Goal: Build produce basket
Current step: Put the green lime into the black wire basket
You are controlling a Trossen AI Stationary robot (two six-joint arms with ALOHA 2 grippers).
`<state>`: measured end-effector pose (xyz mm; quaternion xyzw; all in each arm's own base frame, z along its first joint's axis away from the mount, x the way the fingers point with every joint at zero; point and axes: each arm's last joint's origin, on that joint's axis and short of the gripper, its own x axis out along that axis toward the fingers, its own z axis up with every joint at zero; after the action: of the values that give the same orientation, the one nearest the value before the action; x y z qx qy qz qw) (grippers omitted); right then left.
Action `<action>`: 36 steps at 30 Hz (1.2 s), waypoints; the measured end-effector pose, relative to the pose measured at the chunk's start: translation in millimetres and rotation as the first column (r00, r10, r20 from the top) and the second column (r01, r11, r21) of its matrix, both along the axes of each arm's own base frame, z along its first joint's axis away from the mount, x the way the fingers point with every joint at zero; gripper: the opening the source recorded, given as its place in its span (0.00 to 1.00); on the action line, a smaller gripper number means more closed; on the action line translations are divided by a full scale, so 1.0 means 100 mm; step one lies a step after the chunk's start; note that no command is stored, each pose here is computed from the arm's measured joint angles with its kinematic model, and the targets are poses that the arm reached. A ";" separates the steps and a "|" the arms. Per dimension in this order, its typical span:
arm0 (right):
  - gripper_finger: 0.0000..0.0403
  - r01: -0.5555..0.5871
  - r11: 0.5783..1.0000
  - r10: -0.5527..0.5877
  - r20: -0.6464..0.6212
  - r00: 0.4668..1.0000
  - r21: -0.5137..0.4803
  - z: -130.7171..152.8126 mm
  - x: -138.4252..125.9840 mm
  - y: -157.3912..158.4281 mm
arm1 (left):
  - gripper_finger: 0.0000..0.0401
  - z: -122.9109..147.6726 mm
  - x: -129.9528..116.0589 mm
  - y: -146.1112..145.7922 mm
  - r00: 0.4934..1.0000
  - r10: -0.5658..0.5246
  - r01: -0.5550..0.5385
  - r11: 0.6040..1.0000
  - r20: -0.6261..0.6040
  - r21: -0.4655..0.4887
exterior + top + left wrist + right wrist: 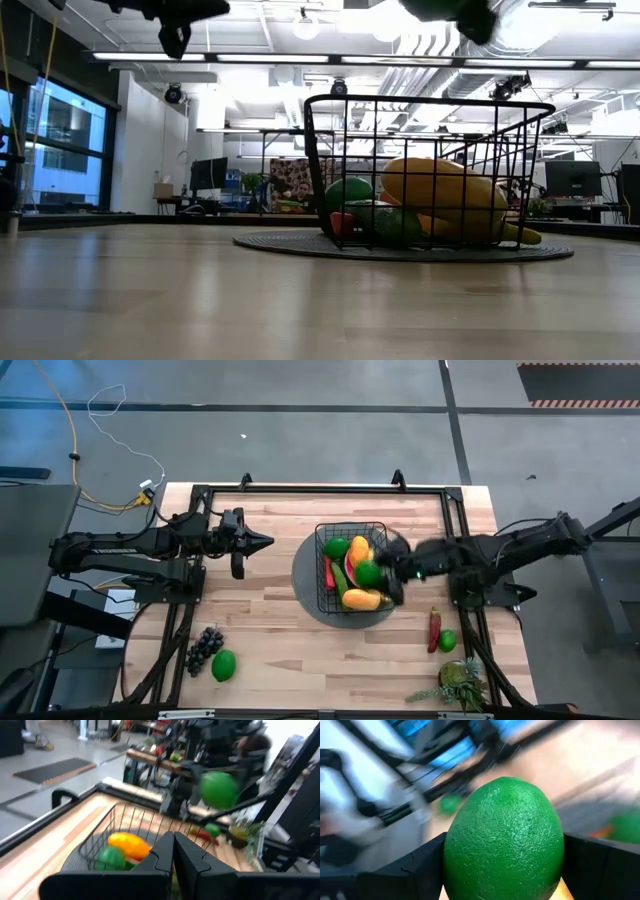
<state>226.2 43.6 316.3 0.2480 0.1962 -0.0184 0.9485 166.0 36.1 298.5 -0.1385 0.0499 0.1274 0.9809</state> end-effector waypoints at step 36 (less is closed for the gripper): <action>0.72 0.144 0.915 -0.044 0.261 0.964 -0.378 -0.13 -0.27 -0.75 | 0.00 0.16 0.01 -0.01 0.986 -0.048 0.042 0.998 0.160 0.043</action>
<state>199.6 -30.9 303.1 0.0619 0.0565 -0.0725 0.9938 167.0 35.0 314.6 -0.1279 -0.0288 0.0947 0.9868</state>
